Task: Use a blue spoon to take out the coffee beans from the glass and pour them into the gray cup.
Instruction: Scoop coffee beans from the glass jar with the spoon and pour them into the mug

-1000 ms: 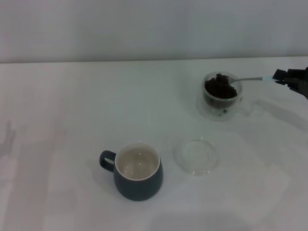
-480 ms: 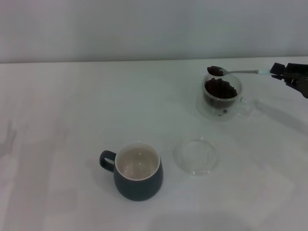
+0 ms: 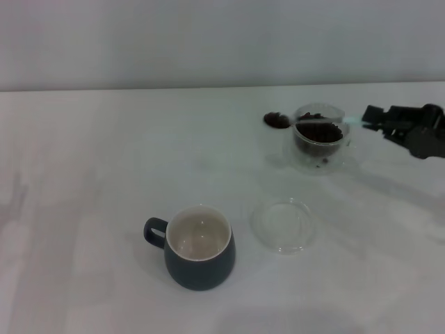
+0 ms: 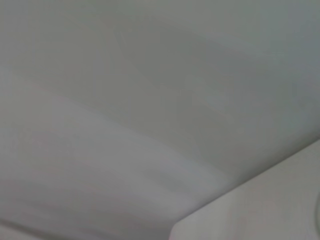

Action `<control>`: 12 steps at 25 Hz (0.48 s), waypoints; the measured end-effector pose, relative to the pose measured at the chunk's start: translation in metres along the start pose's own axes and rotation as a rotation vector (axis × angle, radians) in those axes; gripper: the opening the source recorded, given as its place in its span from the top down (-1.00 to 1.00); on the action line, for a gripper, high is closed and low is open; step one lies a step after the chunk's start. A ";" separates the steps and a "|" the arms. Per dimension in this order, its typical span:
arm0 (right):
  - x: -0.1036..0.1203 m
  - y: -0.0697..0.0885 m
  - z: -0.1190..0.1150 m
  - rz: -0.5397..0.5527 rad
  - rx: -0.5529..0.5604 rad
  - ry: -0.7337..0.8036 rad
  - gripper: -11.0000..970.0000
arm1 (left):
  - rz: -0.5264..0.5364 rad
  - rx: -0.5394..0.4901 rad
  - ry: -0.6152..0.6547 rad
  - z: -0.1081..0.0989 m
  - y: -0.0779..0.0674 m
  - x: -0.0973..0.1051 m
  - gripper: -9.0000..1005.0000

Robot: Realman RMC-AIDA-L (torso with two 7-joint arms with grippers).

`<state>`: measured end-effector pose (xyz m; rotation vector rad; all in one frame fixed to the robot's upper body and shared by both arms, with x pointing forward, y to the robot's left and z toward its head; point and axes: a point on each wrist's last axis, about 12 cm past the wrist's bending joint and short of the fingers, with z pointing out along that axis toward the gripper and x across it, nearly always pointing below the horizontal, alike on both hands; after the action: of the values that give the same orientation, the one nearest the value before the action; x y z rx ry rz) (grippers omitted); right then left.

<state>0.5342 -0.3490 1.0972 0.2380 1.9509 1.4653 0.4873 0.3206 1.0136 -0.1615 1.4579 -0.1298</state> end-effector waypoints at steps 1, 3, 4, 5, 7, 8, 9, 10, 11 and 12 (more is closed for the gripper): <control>0.003 0.001 0.003 0.001 -0.009 0.019 0.62 | 0.000 0.001 0.000 0.000 0.000 0.000 -0.66; 0.009 0.004 0.011 -0.004 -0.027 0.071 0.61 | -0.001 0.001 0.001 0.001 -0.001 0.000 -0.66; 0.012 0.006 0.016 -0.008 -0.034 0.097 0.61 | -0.001 0.002 0.001 0.001 -0.001 0.000 -0.66; 0.014 0.007 0.021 -0.014 -0.041 0.121 0.61 | -0.002 0.002 0.001 0.001 -0.001 0.000 -0.66; 0.018 0.011 0.032 -0.024 -0.055 0.165 0.61 | -0.005 0.004 0.001 0.002 -0.002 0.000 -0.66; 0.020 0.013 0.037 -0.032 -0.062 0.189 0.61 | -0.005 0.004 0.001 0.002 -0.002 0.000 -0.66; 0.022 0.015 0.043 -0.041 -0.068 0.213 0.61 | -0.007 0.004 0.001 0.002 -0.003 0.000 -0.66; 0.023 0.017 0.048 -0.053 -0.074 0.239 0.61 | -0.008 0.005 0.001 0.002 -0.003 0.001 -0.66; 0.024 0.018 0.052 -0.062 -0.078 0.258 0.61 | -0.010 0.005 0.001 0.002 -0.003 0.001 -0.66; 0.025 0.020 0.055 -0.072 -0.082 0.274 0.61 | -0.010 0.005 0.001 0.002 -0.004 0.001 -0.66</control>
<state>0.5443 -0.2860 1.0976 -0.0732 2.0827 1.5939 0.4895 0.3170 1.0139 -0.1642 1.4579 -0.1419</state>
